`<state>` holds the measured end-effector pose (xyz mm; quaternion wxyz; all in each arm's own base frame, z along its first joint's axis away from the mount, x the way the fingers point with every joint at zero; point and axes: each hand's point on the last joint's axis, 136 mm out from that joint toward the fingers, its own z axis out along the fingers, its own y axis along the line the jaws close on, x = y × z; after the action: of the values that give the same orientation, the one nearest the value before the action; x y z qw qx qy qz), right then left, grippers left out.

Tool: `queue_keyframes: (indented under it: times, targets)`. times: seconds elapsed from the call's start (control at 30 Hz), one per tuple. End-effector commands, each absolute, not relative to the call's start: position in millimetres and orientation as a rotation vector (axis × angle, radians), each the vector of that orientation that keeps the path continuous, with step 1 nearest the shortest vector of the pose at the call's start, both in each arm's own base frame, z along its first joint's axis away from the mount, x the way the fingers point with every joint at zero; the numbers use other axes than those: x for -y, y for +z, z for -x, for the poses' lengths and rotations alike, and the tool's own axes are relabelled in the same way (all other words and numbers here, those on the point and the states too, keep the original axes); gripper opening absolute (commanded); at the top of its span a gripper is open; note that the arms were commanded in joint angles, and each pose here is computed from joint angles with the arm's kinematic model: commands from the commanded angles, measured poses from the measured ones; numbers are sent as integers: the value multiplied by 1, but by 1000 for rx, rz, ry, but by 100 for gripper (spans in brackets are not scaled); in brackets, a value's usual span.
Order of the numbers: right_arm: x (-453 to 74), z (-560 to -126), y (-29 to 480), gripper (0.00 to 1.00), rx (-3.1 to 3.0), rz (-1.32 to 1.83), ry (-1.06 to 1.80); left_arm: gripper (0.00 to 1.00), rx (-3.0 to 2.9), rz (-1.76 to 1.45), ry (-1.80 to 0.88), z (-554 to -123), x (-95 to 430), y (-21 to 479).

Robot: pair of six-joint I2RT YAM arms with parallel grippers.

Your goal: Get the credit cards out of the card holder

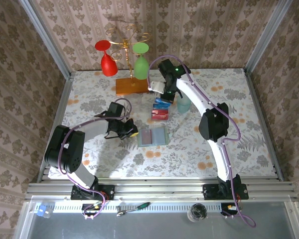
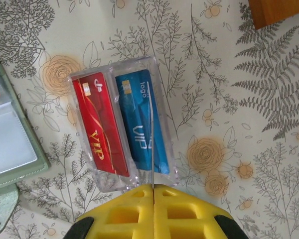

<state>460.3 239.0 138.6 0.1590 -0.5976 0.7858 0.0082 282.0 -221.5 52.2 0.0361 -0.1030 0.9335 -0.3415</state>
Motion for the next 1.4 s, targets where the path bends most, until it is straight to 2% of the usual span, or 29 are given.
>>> queue_keyframes:
  times: [0.0, 0.17, 0.3, 0.37, 0.73, 1.03, 1.37]
  targets:
    - [-234, -462, 131, 0, -2260, 1751, 1, 0, -2871, 311, -1032, -278, 216, 51]
    - [-237, -466, 123, 0, -2260, 1752, 7, 0, -2874, 321, -1030, -275, 215, 49]
    - [-234, -471, 118, 12, -2271, 1740, -33, 0, -2872, 325, -1029, -276, 214, 48]
    - [-233, -474, 121, 15, -2266, 1723, -47, 0, -2870, 324, -1034, -276, 215, 48]
    - [-236, -468, 138, 18, -2276, 1590, -9, 0, -2873, 316, -1048, -277, 218, 47]
    - [-252, -448, 146, 21, -2351, 1253, 161, 0, -2880, 283, -1064, -278, 225, 46]
    - [-265, -404, 146, 22, -2461, 826, 428, 0, -2889, 258, -1066, -275, 230, 43]
